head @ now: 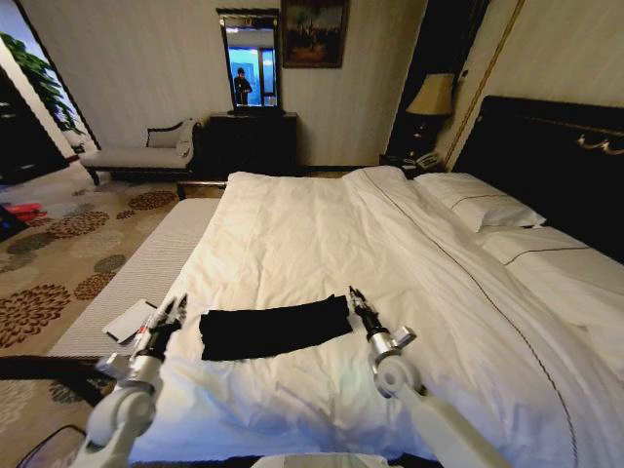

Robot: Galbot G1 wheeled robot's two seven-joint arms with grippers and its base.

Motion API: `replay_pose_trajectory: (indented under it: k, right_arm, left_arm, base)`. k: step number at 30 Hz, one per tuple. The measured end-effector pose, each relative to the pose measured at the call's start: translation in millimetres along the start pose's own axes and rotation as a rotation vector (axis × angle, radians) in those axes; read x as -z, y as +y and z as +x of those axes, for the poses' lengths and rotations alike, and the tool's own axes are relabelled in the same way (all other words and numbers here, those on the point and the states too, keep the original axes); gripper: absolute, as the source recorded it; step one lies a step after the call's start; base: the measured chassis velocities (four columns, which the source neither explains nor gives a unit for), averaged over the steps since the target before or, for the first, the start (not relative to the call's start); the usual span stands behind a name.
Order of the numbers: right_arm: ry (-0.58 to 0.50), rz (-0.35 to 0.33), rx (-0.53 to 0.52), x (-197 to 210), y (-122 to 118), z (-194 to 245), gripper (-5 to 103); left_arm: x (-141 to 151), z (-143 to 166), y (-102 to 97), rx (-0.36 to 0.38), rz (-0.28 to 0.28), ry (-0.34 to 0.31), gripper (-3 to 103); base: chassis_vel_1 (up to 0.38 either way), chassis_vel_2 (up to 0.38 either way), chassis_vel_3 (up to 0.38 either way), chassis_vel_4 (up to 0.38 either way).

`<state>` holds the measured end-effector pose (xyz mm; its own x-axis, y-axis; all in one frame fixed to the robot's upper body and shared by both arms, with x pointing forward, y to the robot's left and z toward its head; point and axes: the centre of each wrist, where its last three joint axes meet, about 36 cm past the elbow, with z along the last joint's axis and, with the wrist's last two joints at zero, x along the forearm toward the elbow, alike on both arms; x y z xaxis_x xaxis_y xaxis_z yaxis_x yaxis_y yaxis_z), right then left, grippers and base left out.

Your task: Fold the clothes on the bed.

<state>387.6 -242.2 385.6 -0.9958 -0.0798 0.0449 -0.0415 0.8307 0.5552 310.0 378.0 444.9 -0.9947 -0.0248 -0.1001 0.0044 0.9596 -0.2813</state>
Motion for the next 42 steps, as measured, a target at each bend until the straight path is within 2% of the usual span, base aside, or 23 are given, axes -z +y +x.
replay_pose_trajectory:
  k: [1,2,5,6,7,11,12,14,16,18,20,23,25,27,28,29,31,32,33,36,37,39,42]
  right_arm:
    - [-0.019,0.012,0.009,10,4,-10,56]
    - [-0.019,0.012,0.009,10,4,-10,56]
    - [-0.027,0.026,0.037,19,11,-32,66]
    - [-0.023,0.032,0.051,19,13,-39,66]
    - [-0.023,0.032,0.051,19,13,-39,66]
    - [0.013,0.047,0.124,1,29,-69,89]
    - [0.013,0.047,0.124,1,29,-69,89]
    - [0.046,0.061,0.143,-12,35,-81,98]
    - [0.084,0.092,0.125,-22,41,-91,100]
    - [0.102,0.113,0.105,-24,43,-94,100]
    - [0.172,0.193,0.032,-26,55,-99,100]
    - [0.199,0.246,0.01,-24,64,-104,100]
    - [0.19,0.28,0.032,-26,70,-110,100]
    - [0.159,0.314,0.103,-33,70,-118,100]
    - [0.159,0.314,0.103,-33,70,-118,100]
    - [0.136,0.34,0.155,-42,70,-123,100]
    - [0.11,0.385,0.222,-59,71,-126,100]
    - [0.102,0.404,0.249,-65,72,-126,100]
    - [0.102,0.404,0.249,-65,72,-126,100]
    - [0.085,0.517,0.34,-89,73,-120,100]
    - [0.085,0.517,0.34,-89,73,-120,100]
    - [0.072,0.595,0.379,-103,73,-118,100]
    - [0.064,0.659,0.402,-116,75,-121,100]
  left_arm:
    - [15,-10,-9.8,-0.001,-0.009,0.0,64]
    - [15,-10,-9.8,-0.001,-0.009,0.0,64]
    - [31,-30,-34.8,0.01,-0.033,0.029,76]
    - [32,-35,-40.0,0.013,-0.041,0.037,81]
    - [32,-35,-40.0,0.013,-0.041,0.037,81]
    - [-6,-73,-62.2,-0.019,-0.1,0.102,97]
    - [-6,-73,-62.2,-0.019,-0.1,0.102,97]
    - [-35,-95,-68.8,-0.013,-0.097,0.156,100]
    - [-55,-110,-69.8,0.032,-0.12,0.201,100]
    - [-58,-114,-69.6,0.042,-0.134,0.204,100]
    - [-54,-118,-68.5,0.06,-0.153,0.193,100]
    - [-40,-116,-64.9,0.083,-0.155,0.159,100]
    - [-20,-113,-63.6,0.106,-0.118,0.12,100]
    - [10,-109,-68.2,0.108,-0.014,0.084,100]
    - [10,-109,-68.2,0.108,-0.014,0.084,100]
    - [34,-102,-74.4,0.085,0.067,0.059,100]
    - [66,-87,-85.1,0.031,0.154,0.016,100]
    - [78,-80,-90.2,0.007,0.186,0.0,100]
    - [78,-80,-90.2,0.007,0.186,0.0,100]
    - [110,-48,-112.4,-0.087,0.291,-0.055,100]
    - [110,-48,-112.4,-0.087,0.291,-0.055,100]
    - [115,-33,-121.3,-0.107,0.313,-0.062,100]
    - [113,-17,-127.5,-0.108,0.317,-0.043,100]
  base:
    - [0.0,0.0,0.0,0.0]
    - [0.0,0.0,0.0,0.0]
    - [0.0,0.0,0.0,0.0]
    - [0.0,0.0,0.0,0.0]
    - [0.0,0.0,0.0,0.0]
    - [0.0,0.0,0.0,0.0]
    - [0.0,0.0,0.0,0.0]
    - [0.0,0.0,0.0,0.0]
    - [0.0,0.0,0.0,0.0]
    - [0.0,0.0,0.0,0.0]
    - [0.0,0.0,0.0,0.0]
    - [0.0,0.0,0.0,0.0]
    - [0.0,0.0,0.0,0.0]
    - [0.0,0.0,0.0,0.0]
    - [0.0,0.0,0.0,0.0]
    - [0.0,0.0,0.0,0.0]
    - [0.0,0.0,0.0,0.0]
    - [0.0,0.0,0.0,0.0]
    - [0.0,0.0,0.0,0.0]
    - [0.0,0.0,0.0,0.0]
    - [0.0,0.0,0.0,0.0]
    - [0.0,0.0,0.0,0.0]
    - [0.0,0.0,0.0,0.0]
